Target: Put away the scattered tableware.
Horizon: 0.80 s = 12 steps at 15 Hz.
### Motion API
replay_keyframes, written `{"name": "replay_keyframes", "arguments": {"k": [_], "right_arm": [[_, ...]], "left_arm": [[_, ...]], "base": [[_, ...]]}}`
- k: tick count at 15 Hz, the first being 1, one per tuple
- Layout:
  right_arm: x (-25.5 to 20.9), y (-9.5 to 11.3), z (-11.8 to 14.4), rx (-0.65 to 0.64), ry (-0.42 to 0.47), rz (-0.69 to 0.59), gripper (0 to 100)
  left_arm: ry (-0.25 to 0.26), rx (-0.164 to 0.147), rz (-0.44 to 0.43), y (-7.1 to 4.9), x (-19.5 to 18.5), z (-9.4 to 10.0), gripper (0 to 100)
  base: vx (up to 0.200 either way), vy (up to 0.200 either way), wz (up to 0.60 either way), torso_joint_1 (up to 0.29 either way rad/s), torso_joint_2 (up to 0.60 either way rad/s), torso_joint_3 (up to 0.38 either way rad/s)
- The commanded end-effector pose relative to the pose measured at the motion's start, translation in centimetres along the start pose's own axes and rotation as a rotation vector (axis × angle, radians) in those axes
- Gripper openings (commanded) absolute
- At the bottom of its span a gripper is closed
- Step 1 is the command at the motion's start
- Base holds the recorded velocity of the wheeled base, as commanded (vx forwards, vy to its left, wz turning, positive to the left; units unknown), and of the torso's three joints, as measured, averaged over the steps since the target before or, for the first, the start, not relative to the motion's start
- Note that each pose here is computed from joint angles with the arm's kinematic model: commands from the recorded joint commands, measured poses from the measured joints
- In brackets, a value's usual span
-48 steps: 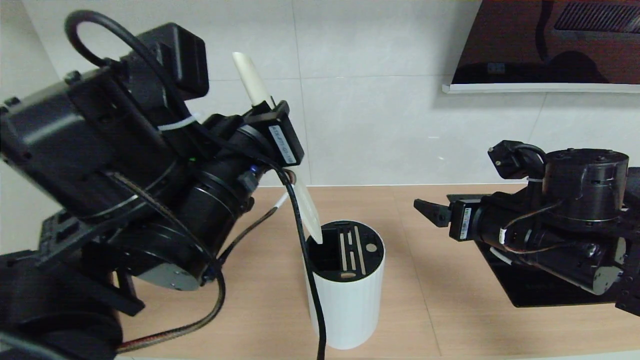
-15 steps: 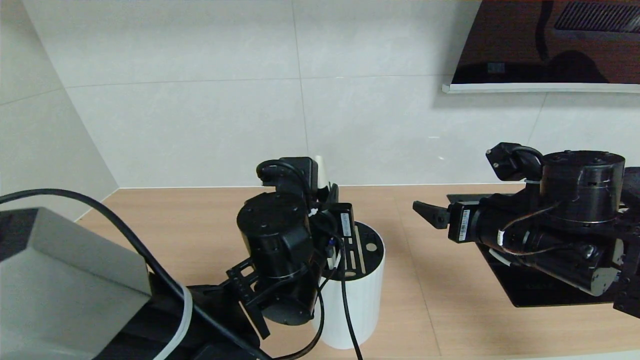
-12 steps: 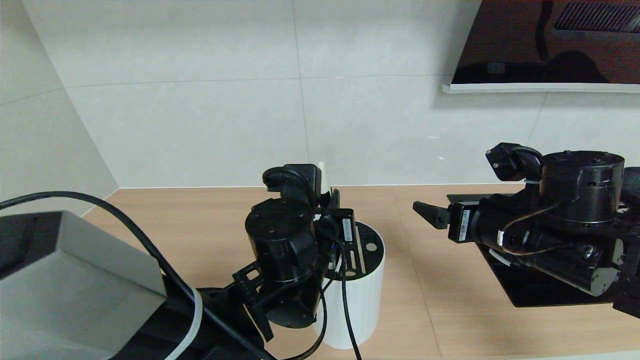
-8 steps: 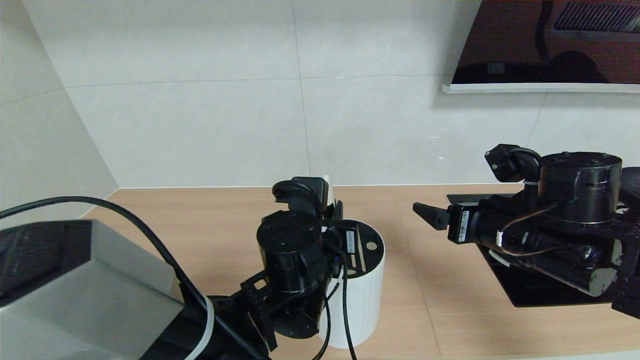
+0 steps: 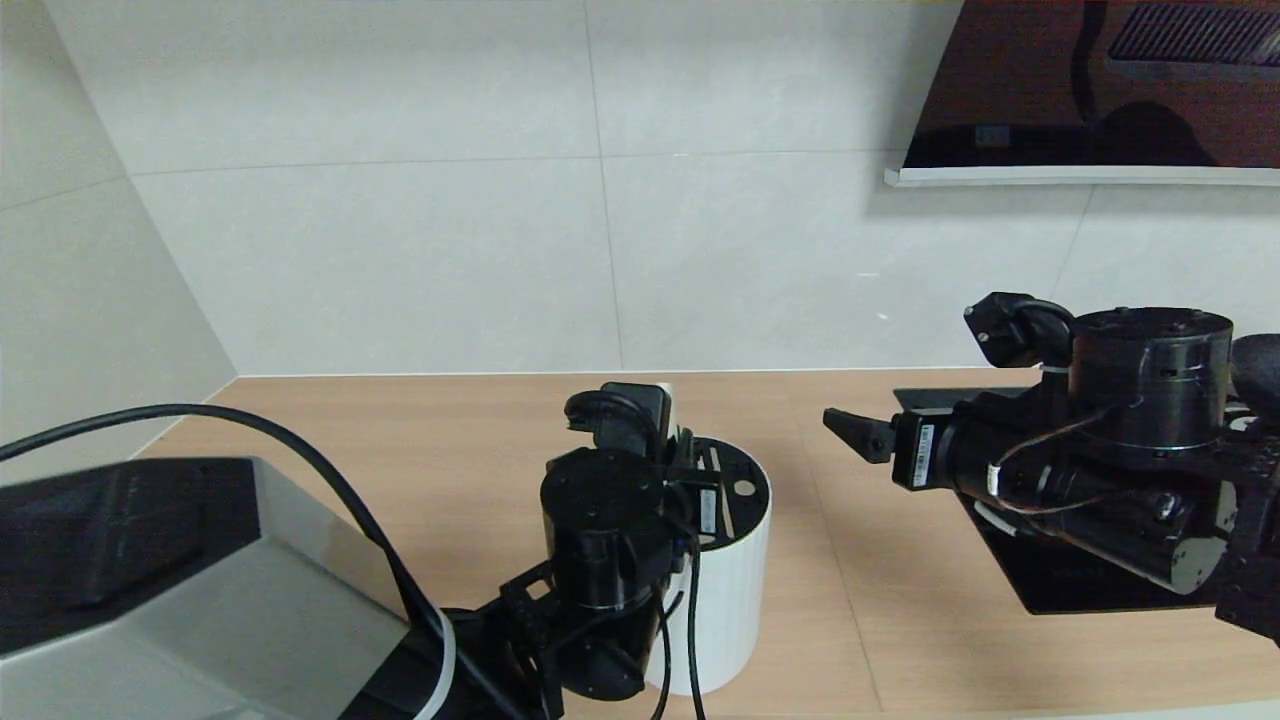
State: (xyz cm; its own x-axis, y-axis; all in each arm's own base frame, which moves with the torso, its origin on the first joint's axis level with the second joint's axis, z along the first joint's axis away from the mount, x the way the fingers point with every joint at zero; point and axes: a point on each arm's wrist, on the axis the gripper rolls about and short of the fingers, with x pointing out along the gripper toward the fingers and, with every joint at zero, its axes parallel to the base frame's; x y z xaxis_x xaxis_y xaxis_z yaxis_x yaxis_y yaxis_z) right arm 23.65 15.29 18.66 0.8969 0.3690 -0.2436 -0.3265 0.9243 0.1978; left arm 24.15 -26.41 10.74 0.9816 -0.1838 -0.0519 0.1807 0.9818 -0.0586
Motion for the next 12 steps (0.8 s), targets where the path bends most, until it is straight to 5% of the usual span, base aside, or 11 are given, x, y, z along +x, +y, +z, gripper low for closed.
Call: {"name": "replay_keyframes", "arguments": {"k": [1, 2, 3, 12], "right_arm": [[0.0, 0.0, 0.0, 0.000, 0.001, 0.001, 100], [0.0, 0.0, 0.0, 0.000, 0.001, 0.001, 100], [0.0, 0.0, 0.0, 0.000, 0.001, 0.001, 100], [0.0, 0.0, 0.0, 0.000, 0.001, 0.001, 100]], "left_arm": [[0.001, 0.001, 0.001, 0.0, 0.0, -0.1, 0], [-0.001, -0.001, 0.000, 0.0, 0.0, 0.0, 0], [-0.001, -0.001, 0.000, 0.0, 0.0, 0.0, 100], [-0.022, -0.011, -0.003, 0.4, -0.5, 1.2, 100]], "base": [[0.000, 0.000, 0.00, 0.000, 0.00, 0.000], [0.000, 0.000, 0.00, 0.000, 0.00, 0.000], [0.000, 0.000, 0.00, 0.000, 0.00, 0.000], [0.000, 0.000, 0.00, 0.000, 0.00, 0.000]]}}
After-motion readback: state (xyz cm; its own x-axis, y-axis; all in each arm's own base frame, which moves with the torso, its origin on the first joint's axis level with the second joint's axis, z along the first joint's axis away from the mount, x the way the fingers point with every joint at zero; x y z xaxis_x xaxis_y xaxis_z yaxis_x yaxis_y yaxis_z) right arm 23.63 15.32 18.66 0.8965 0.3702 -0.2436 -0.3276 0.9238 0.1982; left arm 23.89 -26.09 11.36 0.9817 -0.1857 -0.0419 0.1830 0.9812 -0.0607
